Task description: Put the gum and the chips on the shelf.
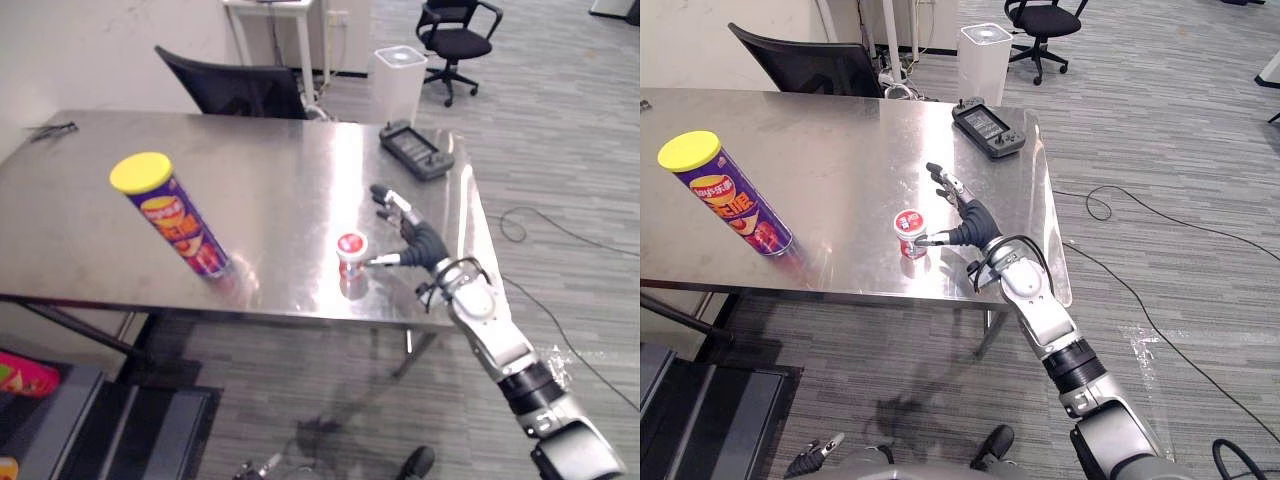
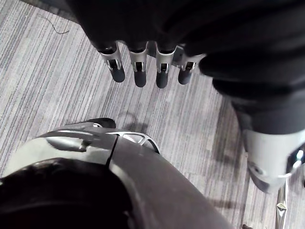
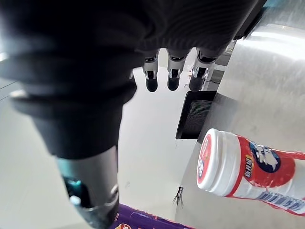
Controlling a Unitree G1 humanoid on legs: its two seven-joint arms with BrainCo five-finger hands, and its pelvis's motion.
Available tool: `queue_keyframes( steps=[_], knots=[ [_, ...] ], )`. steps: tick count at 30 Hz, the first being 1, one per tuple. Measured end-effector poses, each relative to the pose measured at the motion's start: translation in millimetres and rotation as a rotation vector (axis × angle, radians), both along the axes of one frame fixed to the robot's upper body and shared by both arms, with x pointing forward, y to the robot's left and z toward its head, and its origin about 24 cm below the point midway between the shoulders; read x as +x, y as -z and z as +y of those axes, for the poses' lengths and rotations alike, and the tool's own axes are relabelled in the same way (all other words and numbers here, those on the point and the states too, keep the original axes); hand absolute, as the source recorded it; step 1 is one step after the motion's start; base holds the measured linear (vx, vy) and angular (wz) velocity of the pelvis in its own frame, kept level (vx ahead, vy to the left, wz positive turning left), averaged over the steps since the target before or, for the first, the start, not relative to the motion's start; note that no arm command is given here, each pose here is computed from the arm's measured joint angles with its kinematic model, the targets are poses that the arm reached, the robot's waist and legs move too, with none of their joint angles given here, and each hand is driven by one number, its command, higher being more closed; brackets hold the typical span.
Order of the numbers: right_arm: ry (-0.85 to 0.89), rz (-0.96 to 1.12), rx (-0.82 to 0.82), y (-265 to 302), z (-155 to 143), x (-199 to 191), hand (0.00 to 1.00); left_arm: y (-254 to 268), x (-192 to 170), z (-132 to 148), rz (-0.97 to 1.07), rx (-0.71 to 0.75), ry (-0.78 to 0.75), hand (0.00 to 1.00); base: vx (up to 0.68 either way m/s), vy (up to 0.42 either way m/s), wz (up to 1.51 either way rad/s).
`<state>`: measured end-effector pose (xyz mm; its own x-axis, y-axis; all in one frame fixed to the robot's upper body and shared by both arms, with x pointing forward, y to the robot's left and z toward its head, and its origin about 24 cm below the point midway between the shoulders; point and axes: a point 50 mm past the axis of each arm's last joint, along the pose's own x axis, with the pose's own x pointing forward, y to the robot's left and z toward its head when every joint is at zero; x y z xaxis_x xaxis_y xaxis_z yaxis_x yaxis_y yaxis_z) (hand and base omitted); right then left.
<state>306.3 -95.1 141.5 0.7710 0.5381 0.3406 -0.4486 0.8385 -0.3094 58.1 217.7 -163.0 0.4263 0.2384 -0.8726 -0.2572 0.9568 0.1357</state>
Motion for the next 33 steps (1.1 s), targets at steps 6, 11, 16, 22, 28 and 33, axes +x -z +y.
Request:
queue_keyframes(
  steps=[6, 11, 16, 22, 28, 33],
  knots=[
    [-0.029, 0.011, -0.015, 3.0, 3.2, -1.8, 0.00, 0.2, 0.1, -1.1, 0.000, -0.003, 0.002, 0.00, 0.01, 0.052, 0.00],
    [-0.069, 0.030, -0.040, 9.1, 11.3, -4.6, 0.00, 0.2, 0.0, -1.2, 0.001, -0.003, 0.003, 0.00, -0.01, 0.046, 0.01],
    [-0.064, 0.089, -0.051, 22.6, 13.5, -1.6, 0.00, 0.2, 0.1, -1.2, 0.000, -0.002, 0.003, 0.00, 0.00, 0.002, 0.01],
    [-0.057, 0.126, -0.056, 31.6, 14.0, -1.1, 0.00, 0.2, 0.2, -1.2, 0.000, -0.001, 0.004, 0.00, 0.00, 0.000, 0.03],
    [-0.038, 0.180, -0.068, 45.0, 13.5, 1.4, 0.00, -0.2, 0.9, -0.9, -0.003, 0.001, 0.003, 0.00, 0.00, 0.000, 0.02],
    [-0.022, 0.190, -0.061, 47.3, 13.9, 2.2, 0.00, -0.1, 0.5, -0.9, -0.002, 0.002, 0.002, 0.00, 0.00, 0.000, 0.00]
  ],
)
